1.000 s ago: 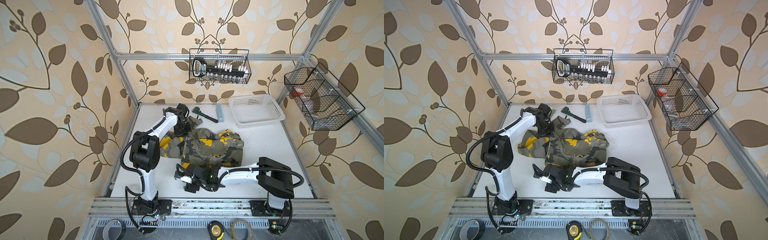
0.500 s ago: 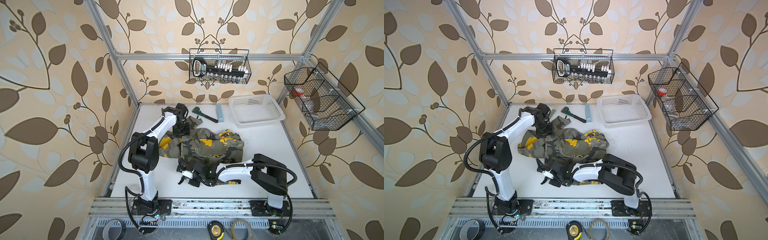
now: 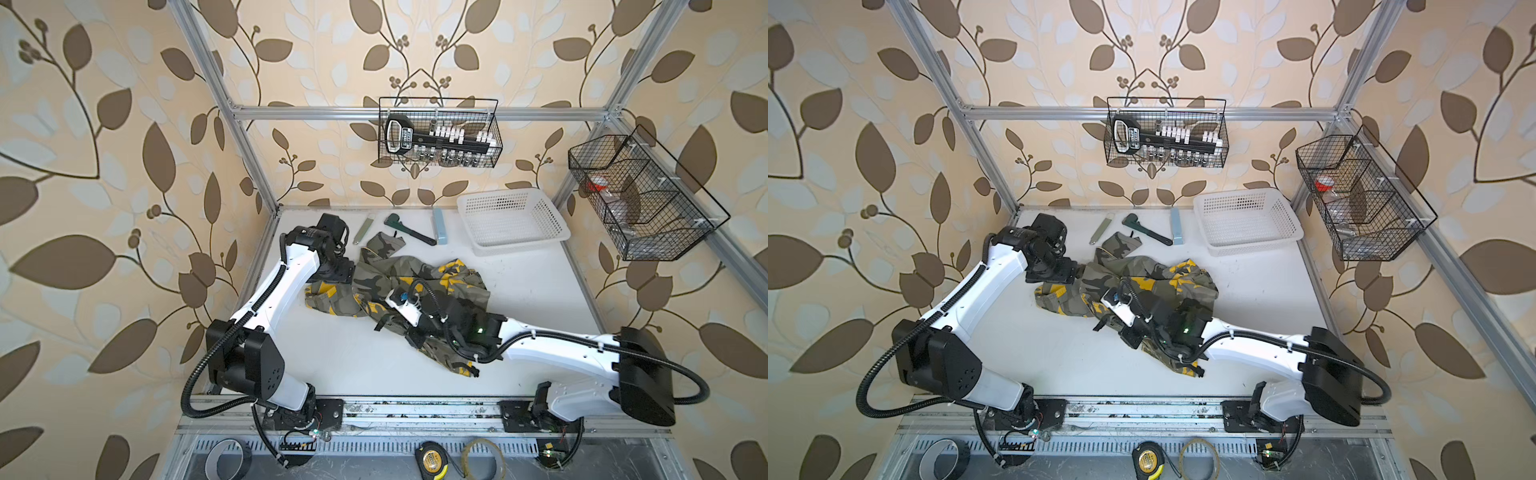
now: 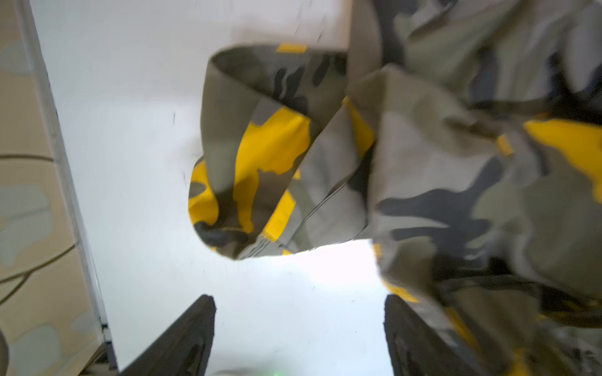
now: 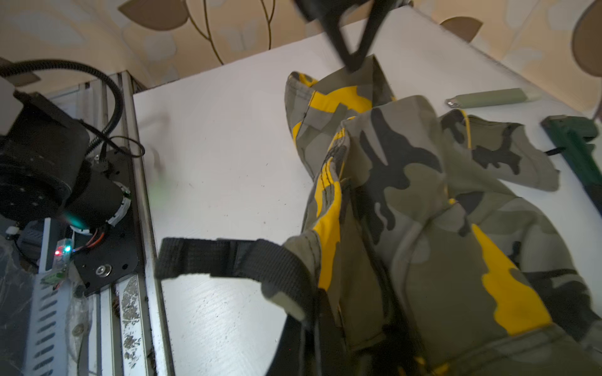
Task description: Fold and stack the trousers
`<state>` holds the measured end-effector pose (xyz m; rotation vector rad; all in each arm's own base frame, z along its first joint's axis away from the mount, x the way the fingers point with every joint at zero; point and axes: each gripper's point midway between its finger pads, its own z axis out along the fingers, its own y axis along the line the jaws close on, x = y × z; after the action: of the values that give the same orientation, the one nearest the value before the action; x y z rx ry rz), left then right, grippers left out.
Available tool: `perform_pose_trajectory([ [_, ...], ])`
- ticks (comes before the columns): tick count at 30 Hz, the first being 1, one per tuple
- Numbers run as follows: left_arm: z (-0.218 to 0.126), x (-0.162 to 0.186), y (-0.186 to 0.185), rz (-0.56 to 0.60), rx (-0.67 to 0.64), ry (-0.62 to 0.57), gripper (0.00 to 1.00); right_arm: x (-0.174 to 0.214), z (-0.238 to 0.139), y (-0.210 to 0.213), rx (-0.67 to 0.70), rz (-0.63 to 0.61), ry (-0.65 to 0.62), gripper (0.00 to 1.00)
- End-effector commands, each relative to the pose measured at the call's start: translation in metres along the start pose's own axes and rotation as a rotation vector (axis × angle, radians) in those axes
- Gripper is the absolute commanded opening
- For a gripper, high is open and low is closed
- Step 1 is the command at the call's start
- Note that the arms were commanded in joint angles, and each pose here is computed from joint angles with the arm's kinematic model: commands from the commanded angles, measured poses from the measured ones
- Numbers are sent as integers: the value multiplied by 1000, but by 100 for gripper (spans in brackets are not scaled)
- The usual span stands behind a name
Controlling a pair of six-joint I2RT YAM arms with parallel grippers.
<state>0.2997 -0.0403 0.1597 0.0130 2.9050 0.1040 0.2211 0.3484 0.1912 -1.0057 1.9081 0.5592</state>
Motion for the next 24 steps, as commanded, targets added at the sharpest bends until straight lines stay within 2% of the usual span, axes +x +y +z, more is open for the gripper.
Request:
perform_pose_trajectory([
  [1,17,16,20,90,-94,52,83,16,-22,-37,106,42,44,0],
  [4,35,18,25,90,-124,94,83,17,-47,-72,180,73,37,0],
  [10,62,14,42,-32,-176,144,82,25,-85,-122,299,118,40,0],
  [14,80,10,31,-45,-118,134,79,35,-97,-140,349,146,46,0],
  [17,91,6,24,-50,-85,146,74,37,-102,-147,366,159,46,0],
  [19,94,1,17,-56,-53,135,65,38,-102,-149,369,158,52,0],
  [24,89,-6,6,-86,10,142,22,40,-103,-153,384,144,68,0],
])
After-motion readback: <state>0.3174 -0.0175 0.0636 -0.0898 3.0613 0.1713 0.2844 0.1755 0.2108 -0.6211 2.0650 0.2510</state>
